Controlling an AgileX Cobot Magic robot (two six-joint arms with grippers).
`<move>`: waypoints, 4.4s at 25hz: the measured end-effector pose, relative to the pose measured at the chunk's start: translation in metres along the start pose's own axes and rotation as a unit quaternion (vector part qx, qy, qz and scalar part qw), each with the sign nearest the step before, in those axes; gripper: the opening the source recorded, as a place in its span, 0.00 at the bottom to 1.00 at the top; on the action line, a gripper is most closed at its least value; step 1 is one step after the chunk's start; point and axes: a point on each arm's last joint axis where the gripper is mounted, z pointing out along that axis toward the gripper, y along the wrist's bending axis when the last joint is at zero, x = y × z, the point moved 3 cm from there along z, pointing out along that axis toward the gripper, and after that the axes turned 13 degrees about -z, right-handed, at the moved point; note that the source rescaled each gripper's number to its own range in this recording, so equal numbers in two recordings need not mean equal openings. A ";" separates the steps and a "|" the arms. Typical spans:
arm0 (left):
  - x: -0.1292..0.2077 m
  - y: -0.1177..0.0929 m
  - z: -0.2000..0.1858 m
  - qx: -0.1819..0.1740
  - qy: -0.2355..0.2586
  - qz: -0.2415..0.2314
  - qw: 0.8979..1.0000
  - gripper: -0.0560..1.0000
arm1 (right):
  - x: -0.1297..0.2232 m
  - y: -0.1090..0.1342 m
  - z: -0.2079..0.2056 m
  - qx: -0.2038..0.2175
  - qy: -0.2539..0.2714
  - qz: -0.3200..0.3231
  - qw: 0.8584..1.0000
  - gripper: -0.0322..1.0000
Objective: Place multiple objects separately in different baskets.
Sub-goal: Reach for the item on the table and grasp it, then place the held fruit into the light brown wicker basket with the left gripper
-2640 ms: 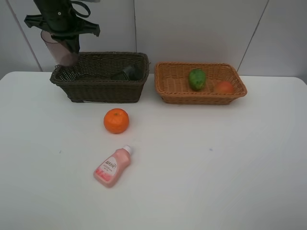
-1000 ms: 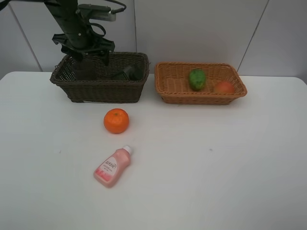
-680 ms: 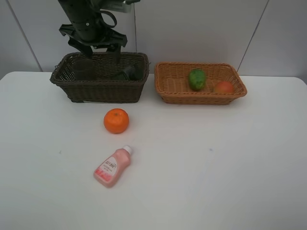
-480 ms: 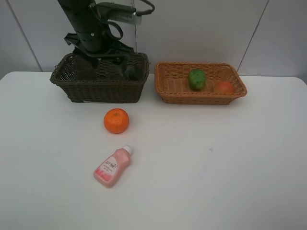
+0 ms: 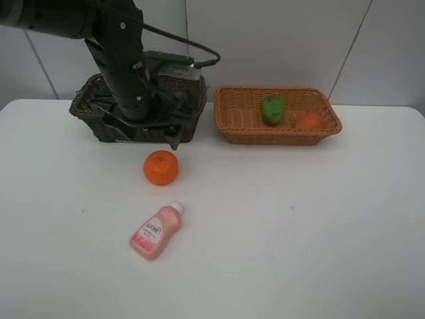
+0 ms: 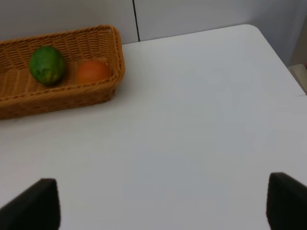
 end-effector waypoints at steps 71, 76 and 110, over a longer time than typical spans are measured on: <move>0.015 0.011 0.103 -0.020 0.014 -0.056 0.998 1.00 | 0.000 0.000 0.000 0.000 0.000 0.000 1.000 0.88; 0.018 0.011 0.106 -0.022 0.019 -0.058 0.998 0.91 | 0.000 0.000 0.000 0.000 0.000 0.000 1.000 0.88; -0.018 -0.064 0.010 0.037 -0.019 0.090 0.995 0.91 | 0.000 0.000 0.000 0.000 0.000 0.000 1.000 0.88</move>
